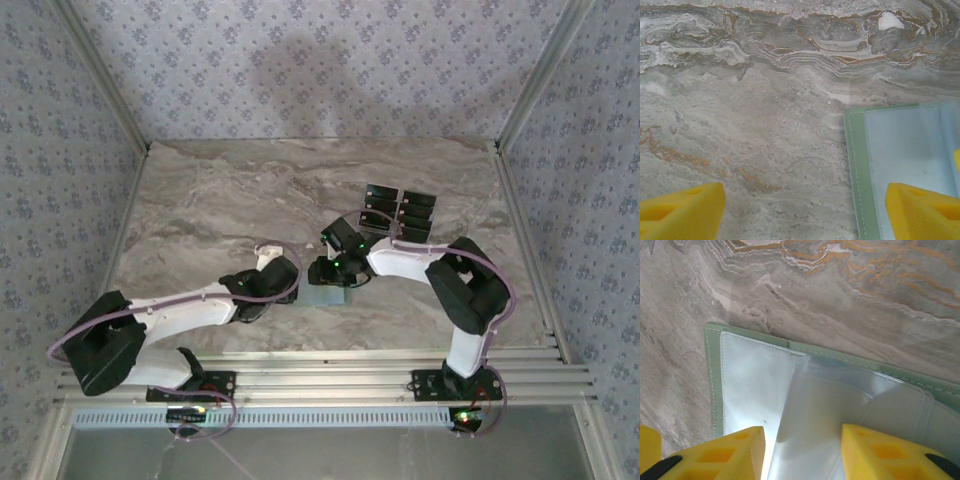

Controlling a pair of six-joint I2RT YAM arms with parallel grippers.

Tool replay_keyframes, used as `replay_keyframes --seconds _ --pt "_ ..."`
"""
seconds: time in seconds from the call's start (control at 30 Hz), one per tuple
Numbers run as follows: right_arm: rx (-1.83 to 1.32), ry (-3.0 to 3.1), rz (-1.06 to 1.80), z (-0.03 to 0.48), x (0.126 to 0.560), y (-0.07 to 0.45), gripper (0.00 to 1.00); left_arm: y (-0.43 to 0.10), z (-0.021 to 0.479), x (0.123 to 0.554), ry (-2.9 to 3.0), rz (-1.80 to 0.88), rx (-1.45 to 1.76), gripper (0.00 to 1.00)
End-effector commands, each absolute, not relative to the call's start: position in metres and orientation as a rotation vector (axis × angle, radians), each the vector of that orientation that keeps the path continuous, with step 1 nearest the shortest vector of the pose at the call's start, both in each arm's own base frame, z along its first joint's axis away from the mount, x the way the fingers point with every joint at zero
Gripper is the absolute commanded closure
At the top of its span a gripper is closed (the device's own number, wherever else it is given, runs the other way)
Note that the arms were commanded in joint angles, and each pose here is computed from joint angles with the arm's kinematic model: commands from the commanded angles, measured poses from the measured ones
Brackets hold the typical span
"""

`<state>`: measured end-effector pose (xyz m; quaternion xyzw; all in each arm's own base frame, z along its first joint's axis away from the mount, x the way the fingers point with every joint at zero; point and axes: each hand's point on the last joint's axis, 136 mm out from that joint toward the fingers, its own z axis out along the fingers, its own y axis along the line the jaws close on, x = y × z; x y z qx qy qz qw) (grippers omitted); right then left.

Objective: Put the credit cards into the card holder

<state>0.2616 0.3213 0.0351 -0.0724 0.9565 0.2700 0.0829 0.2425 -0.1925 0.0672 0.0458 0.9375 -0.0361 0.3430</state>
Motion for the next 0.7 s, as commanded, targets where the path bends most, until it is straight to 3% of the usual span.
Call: replay_keyframes --seconds 0.0,0.67 --pt "-0.224 2.868 0.835 0.037 0.26 0.334 0.54 -0.189 0.073 0.242 2.415 -0.098 0.098 0.16" --pt "-0.23 2.878 0.824 0.033 0.259 0.344 0.54 -0.212 0.084 0.222 2.316 -0.413 0.175 0.17"
